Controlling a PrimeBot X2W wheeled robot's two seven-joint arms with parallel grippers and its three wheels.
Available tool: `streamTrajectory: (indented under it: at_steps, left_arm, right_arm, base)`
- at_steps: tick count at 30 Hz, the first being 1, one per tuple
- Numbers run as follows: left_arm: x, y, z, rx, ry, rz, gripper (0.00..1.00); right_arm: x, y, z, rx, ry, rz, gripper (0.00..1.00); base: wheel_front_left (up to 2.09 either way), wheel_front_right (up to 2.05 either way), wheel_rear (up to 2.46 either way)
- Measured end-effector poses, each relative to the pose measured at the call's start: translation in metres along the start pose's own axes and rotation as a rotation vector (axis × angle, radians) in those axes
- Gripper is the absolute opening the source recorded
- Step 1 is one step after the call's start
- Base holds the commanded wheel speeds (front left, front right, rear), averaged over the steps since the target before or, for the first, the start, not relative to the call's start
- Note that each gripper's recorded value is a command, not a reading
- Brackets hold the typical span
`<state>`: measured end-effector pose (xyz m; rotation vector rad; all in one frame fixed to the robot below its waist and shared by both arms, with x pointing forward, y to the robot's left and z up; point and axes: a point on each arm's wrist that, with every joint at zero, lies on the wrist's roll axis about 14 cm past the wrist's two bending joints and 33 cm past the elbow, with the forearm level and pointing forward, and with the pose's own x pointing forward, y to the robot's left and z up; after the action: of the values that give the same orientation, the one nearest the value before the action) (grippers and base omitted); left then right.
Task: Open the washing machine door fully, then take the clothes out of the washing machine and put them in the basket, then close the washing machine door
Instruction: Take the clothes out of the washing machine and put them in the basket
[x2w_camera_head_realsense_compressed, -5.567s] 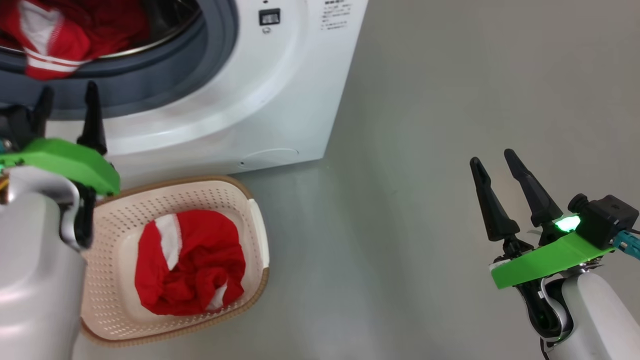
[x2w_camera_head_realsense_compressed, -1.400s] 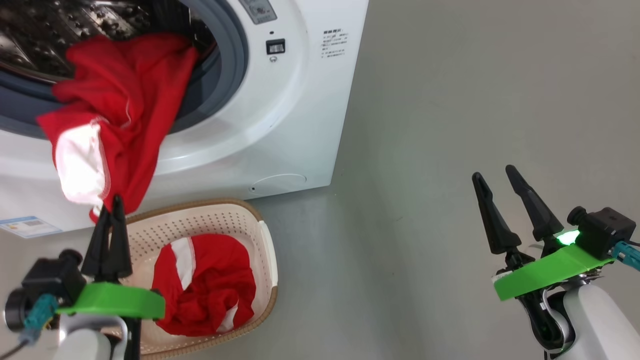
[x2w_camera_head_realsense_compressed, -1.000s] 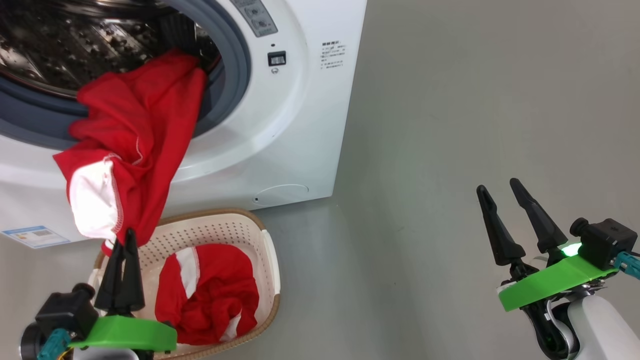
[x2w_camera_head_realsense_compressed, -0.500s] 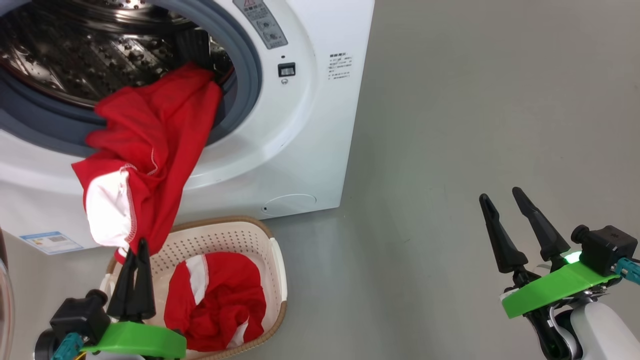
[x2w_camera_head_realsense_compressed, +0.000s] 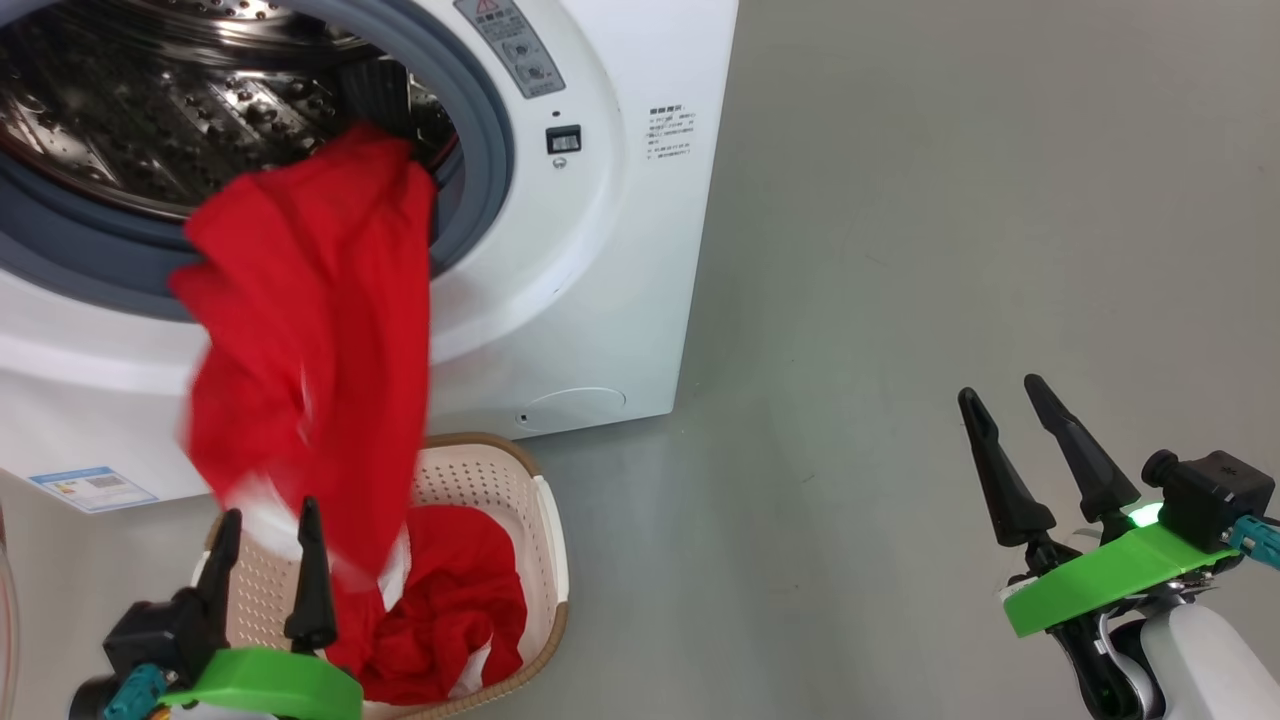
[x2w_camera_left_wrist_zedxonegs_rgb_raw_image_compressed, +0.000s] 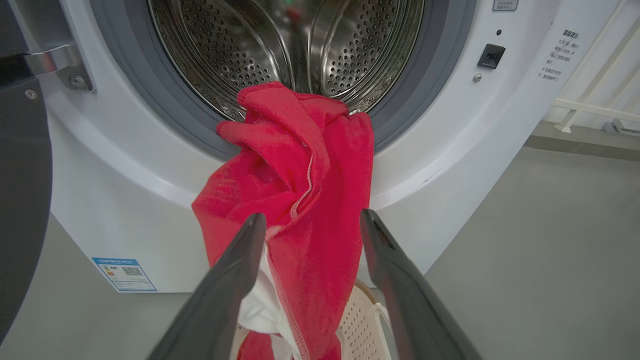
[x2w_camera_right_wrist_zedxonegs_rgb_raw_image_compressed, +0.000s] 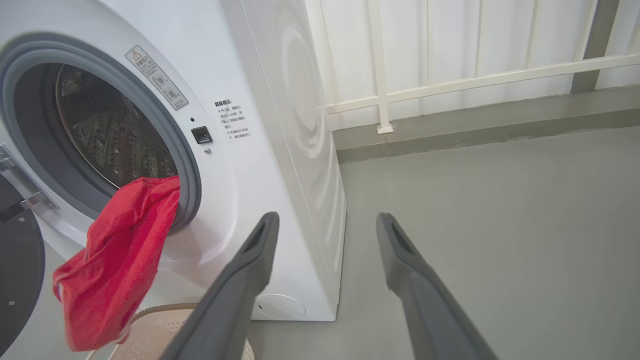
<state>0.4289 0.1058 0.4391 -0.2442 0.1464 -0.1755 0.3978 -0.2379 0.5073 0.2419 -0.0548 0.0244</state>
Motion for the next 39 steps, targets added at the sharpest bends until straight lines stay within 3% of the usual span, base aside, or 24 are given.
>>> streamTrajectory:
  at_steps: [15,23,39]
  left_arm:
    - [-0.001,0.004,0.008,0.007,-0.023,-0.014,1.0]
    - [-0.002,-0.003,0.034,0.027,-0.109,-0.053,1.0]
    - [-0.018,0.009,0.068,0.063,-0.214,-0.013,1.0]
  right_arm:
    - [0.002,0.007,0.003,0.004,-0.009,0.02,1.0]
    - [0.005,0.012,0.002,0.007,-0.009,0.037,1.0]
    - [0.011,0.026,0.006,0.011,-0.022,0.079,1.0]
  base:
    - [0.0,0.0,0.0]
    - [0.0,0.0,0.0]
    - [0.0,0.0,0.0]
